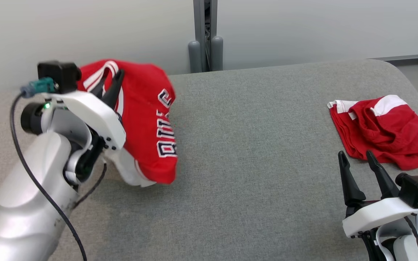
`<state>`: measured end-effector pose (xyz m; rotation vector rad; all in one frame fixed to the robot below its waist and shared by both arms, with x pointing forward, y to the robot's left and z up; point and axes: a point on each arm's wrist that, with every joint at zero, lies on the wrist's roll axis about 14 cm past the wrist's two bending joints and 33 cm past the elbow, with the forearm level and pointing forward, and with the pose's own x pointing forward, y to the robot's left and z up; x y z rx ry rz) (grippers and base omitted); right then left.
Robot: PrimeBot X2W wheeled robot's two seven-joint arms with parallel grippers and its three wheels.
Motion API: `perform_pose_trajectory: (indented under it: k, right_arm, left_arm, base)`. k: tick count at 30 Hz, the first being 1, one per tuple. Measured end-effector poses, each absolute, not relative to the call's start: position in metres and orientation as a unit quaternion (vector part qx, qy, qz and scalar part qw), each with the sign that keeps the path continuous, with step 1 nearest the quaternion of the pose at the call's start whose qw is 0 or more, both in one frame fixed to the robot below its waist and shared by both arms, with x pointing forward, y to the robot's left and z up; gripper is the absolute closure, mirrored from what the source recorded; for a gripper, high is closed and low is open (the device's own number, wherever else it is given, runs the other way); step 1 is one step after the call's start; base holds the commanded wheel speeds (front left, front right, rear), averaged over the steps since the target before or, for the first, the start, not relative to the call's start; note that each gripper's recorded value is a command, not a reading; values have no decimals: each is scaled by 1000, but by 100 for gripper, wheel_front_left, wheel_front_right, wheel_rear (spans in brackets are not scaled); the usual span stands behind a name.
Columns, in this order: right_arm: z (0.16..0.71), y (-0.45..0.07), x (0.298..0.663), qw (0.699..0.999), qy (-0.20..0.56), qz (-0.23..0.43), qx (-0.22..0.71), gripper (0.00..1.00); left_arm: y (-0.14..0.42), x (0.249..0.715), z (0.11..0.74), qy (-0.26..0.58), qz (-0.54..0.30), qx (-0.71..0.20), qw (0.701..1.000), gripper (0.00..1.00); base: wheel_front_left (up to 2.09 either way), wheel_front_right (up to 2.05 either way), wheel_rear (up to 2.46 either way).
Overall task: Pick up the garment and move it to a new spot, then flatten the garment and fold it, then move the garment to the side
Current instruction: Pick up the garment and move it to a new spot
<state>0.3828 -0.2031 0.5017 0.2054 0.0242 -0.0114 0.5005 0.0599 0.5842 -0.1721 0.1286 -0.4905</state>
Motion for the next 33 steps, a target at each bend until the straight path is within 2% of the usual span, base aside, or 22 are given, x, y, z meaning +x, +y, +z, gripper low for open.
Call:
perform_pose_trajectory:
  k: [6, 16, 17, 18, 19, 20, 28, 33]
  right_arm:
    - [495, -200, 386, 994, 21, -2, 106, 0]
    - [491, -198, 390, 994, 28, 2, 108, 0]
    - [490, -200, 390, 994, 29, 0, 107, 0]
    - [490, -201, 389, 994, 29, -2, 107, 0]
    - [490, -202, 389, 994, 29, -4, 107, 0]
    - [489, -204, 388, 994, 30, -7, 107, 0]
    - [492, -209, 385, 994, 23, -14, 106, 0]
    - [495, -205, 387, 994, 19, -7, 104, 0]
  left_arm:
    - [55, 496, 524, 121, -212, -100, 965, 100]
    - [-11, 483, 453, 200, -231, -130, 943, 100]
    - [-18, 483, 451, 201, -236, -131, 942, 93]
    - [-24, 483, 449, 203, -239, -131, 940, 64]
    - [-30, 482, 447, 206, -245, -129, 939, 44]
    - [-36, 479, 444, 207, -251, -124, 937, 0]
    - [-61, 466, 449, 187, -302, -78, 932, 0]
    - [-81, 447, 464, 168, -345, -81, 920, 0]
  base:
    - [0, 0, 0]
    - [0, 0, 0]
    - [0, 0, 0]
    - [0, 0, 0]
    - [0, 0, 0]
    - [0, 0, 0]
    - [0, 0, 0]
    - [0, 0, 0]
